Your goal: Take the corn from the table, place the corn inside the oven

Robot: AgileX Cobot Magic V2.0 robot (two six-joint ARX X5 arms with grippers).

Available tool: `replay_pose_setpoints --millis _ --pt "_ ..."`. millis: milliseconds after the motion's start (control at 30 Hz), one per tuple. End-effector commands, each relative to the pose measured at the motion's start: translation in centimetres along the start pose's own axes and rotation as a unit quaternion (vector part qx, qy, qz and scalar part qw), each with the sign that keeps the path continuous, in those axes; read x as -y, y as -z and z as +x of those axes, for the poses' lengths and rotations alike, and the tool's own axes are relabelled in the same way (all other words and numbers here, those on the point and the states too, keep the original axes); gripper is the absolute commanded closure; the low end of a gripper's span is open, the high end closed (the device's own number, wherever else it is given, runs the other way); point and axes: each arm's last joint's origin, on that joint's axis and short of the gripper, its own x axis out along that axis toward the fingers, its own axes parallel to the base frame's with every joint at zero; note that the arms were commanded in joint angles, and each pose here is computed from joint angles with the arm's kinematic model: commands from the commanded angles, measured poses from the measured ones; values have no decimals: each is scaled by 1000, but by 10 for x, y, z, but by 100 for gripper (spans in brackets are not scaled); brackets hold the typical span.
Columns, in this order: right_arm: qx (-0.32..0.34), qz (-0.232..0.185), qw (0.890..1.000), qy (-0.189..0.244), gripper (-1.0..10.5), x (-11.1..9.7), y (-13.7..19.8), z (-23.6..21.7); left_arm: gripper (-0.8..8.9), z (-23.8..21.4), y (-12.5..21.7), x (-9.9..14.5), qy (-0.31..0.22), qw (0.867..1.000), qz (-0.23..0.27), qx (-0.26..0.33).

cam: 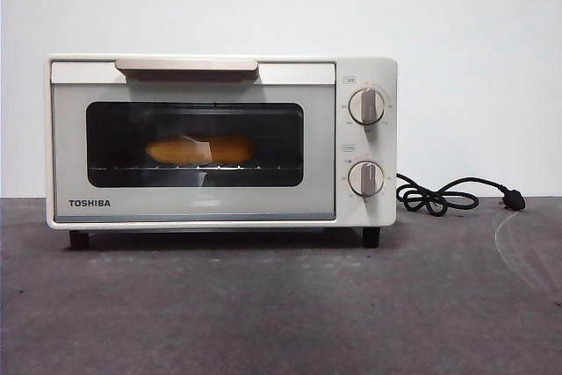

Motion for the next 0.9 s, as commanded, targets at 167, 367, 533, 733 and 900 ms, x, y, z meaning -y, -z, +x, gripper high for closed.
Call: replay_pose_setpoints --millis 167,367,533,733,900 --pt "37 44 995 78 945 18 62 1 814 1 2 0 -2 1000 4 2" --pt "58 52 990 119 945 18 110 -8 814 1 2 0 -2 1000 4 2" --pt "62 58 986 141 945 13 153 -9 814 1 2 0 -2 1000 4 2" --pt "65 64 983 159 945 7 189 -9 814 1 2 0 -1 1000 4 2" --pt "77 67 977 186 945 7 209 -9 814 1 2 0 -2 1000 4 2"
